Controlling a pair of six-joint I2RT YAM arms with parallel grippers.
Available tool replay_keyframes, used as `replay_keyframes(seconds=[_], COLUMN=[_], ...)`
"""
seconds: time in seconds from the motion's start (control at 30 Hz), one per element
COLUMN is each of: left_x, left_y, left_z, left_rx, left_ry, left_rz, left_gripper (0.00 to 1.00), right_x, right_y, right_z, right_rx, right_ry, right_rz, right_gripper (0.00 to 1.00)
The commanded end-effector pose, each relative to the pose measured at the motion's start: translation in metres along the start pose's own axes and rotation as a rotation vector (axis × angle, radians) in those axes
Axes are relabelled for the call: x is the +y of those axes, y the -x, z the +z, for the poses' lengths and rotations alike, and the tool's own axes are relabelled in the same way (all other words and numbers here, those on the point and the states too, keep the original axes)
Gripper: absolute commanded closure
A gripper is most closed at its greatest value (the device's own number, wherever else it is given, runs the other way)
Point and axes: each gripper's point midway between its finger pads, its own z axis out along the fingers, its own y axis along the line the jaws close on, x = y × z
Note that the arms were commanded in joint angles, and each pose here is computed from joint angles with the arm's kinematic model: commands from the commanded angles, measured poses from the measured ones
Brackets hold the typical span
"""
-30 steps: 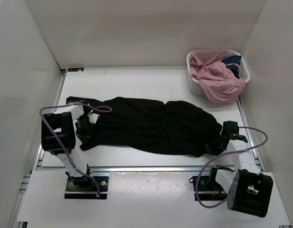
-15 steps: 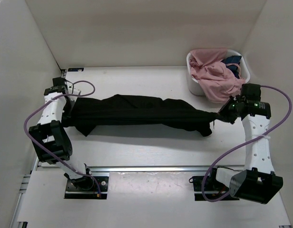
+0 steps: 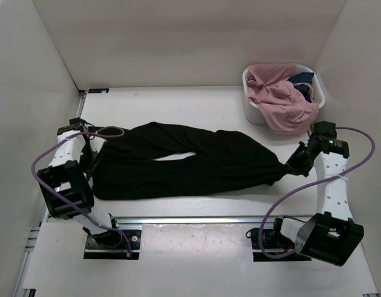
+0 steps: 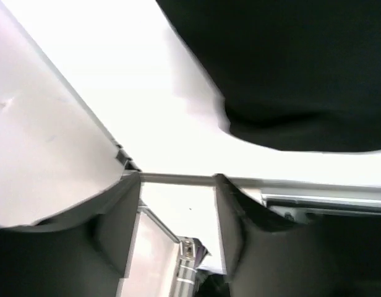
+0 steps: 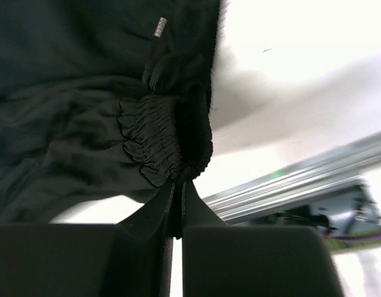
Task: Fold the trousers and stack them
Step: Flatten the trousers out
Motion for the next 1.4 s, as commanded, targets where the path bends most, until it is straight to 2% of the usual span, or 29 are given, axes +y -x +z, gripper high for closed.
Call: replay_keyframes(seconds=[0.0,0.07,0.17,0.27,0.3,0.4,0.47,0.5,0.57,0.63,0.7,0.73,0.77,0.83,0.87,0.93,1.0,1.03,1.07,1.13,1.17,1.2,1.3,1.37], left_x=[-0.032,-0.019,-0.01,-0.018,-0.031,-0.032,-0.04,-0.045,-0.064,-0.081,-0.079,-0.079,-0.073,-0.068,-0.058,-0.057,-0.072,-0.085,-0.119,-0.157,-0.177,-0.214,-0.262,-0.281], left_y=[-0.022,-0.024,-0.02,-0.019,-0.013,0.035,0.055,0.062,0.076,0.075,0.079,0.081,0.091,0.108,0.127,0.136,0.154,0.156,0.155,0.149,0.144,0.128,0.106,0.098], left_z=[-0.009,-0.009,-0.01,0.008,0.019,0.011,0.012,0.014,0.026,0.049,0.062,0.063,0.059,0.037,0.009,-0.026,-0.072,-0.083,-0.094,-0.099,-0.098,-0.09,-0.081,-0.083], left_rx=[0.008,-0.037,-0.106,-0.093,-0.084,-0.223,-0.248,-0.245,-0.219,-0.12,-0.088,-0.079,-0.114,-0.19,-0.301,-0.362,-0.432,-0.43,-0.395,-0.348,-0.313,-0.226,-0.125,-0.115], left_ry=[-0.151,-0.111,-0.112,-0.156,-0.234,-0.367,-0.425,-0.455,-0.542,-0.575,-0.574,-0.577,-0.572,-0.572,-0.553,-0.536,-0.481,-0.473,-0.459,-0.456,-0.472,-0.5,-0.497,-0.494], left_rz=[-0.003,-0.065,-0.091,-0.076,-0.084,-0.132,-0.129,-0.137,-0.114,-0.112,-0.122,-0.146,-0.148,-0.162,-0.148,-0.112,0.014,0.066,0.182,0.304,0.362,0.47,0.626,0.697], left_gripper=[0.35,0.24,0.18,0.18,0.18,0.18,0.16,0.12,0.1,0.1,0.18,0.26,0.53,0.84,0.86,0.86,0.86,0.86,0.86,0.86,0.69,0.58,0.41,0.37], right_x=[-0.03,-0.031,-0.026,-0.016,-0.014,-0.015,-0.014,-0.014,-0.015,-0.02,-0.024,-0.024,-0.025,-0.027,-0.029,-0.029,-0.033,-0.032,-0.034,-0.036,-0.036,-0.036,-0.037,-0.038], right_y=[0.028,0.031,0.032,0.037,0.036,0.036,0.039,0.039,0.036,0.036,0.031,0.029,0.026,0.021,0.018,0.016,0.009,0.007,0.004,-0.004,-0.003,-0.003,-0.008,-0.008], right_z=[-0.011,-0.009,-0.009,-0.002,-0.002,0.002,0.002,0.002,0.002,0.002,0.002,0.002,0.002,0.003,0.004,0.005,0.01,0.014,0.014,0.022,0.023,0.023,0.028,0.028], right_rx=[-0.079,-0.063,-0.055,-0.05,-0.046,-0.025,-0.033,-0.033,-0.033,-0.044,-0.061,-0.061,-0.061,-0.067,-0.064,-0.085,-0.081,-0.075,-0.075,-0.05,-0.061,-0.061,-0.043,-0.047], right_ry=[-0.142,-0.133,-0.113,-0.069,-0.059,-0.066,-0.057,-0.057,-0.057,-0.078,-0.084,-0.084,-0.084,-0.082,-0.083,-0.075,-0.076,-0.068,-0.068,-0.066,-0.062,-0.062,-0.057,-0.067], right_rz=[-0.046,-0.031,-0.02,0.004,0.004,0.017,0.033,0.033,0.033,0.033,0.031,0.031,0.031,0.03,0.03,0.027,0.037,0.037,0.037,0.04,0.048,0.048,0.05,0.05], right_gripper=[1.0,1.0,1.0,1.0,1.0,1.0,1.0,1.0,1.0,1.0,1.0,1.0,1.0,1.0,1.0,1.0,1.0,1.0,1.0,1.0,1.0,1.0,1.0,1.0])
